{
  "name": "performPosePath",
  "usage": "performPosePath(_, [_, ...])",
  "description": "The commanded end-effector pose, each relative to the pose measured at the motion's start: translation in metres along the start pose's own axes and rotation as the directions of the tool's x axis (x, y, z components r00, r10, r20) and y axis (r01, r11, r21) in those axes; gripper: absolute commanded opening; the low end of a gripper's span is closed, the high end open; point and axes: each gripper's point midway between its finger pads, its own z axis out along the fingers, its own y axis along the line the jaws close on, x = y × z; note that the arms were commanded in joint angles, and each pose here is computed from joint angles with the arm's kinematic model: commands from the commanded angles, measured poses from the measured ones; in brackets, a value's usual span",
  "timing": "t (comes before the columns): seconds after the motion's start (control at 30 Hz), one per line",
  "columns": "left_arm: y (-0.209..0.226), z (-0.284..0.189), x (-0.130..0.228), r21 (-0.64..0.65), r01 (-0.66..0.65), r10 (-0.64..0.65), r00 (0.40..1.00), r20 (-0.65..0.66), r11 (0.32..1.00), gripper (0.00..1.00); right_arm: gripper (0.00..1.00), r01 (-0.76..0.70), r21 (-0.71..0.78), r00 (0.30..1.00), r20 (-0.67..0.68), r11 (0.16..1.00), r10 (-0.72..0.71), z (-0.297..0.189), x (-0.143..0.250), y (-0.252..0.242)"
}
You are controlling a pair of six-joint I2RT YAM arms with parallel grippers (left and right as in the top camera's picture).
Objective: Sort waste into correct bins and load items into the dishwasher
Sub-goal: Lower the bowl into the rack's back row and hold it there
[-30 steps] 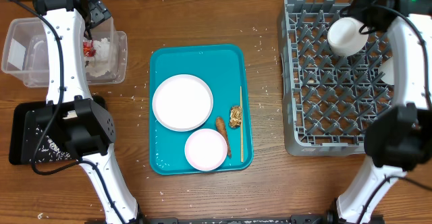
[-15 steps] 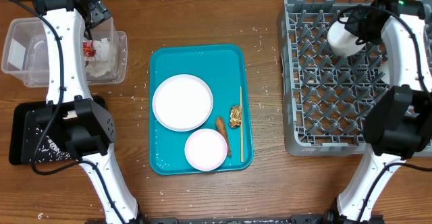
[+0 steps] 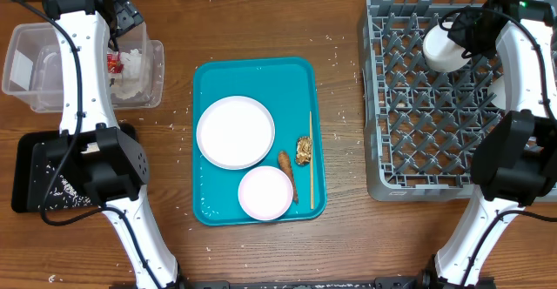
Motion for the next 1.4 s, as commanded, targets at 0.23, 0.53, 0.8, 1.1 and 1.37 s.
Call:
performPosePath(0.23, [0.002,-0.011,-0.010,0.003,0.021,-0.021,0.999,0.035,1.000,1.00,0.04,-0.015,0.159,1.000,0.006,0.987,0.014,-0.005,0.000,-0.035])
performPosePath(0.53, [0.002,-0.011,-0.010,0.003,0.021,-0.021,0.999,0.035,1.000,1.00,0.04,-0.003,0.067,0.999,0.037,0.998,0.001,-0.035,-0.003,-0.006])
performPosePath(0.8, [0.002,-0.011,-0.010,0.003,0.021,-0.021,0.999,0.035,1.000,1.00,0.04,0.101,-0.021,0.993,0.061,0.995,-0.099,-0.029,-0.004,0.028])
performPosePath(1.1, [0.002,-0.011,-0.010,0.002,0.021,-0.021,0.999,0.035,1.000,1.00,0.04,0.055,0.141,0.998,0.028,0.989,-0.059,0.010,-0.001,-0.012])
performPosePath(1.37, [0.002,-0.011,-0.010,0.002,0.021,-0.021,0.999,0.035,1.000,1.00,0.04,0.009,0.171,0.999,0.038,0.985,-0.015,0.008,-0.008,-0.033])
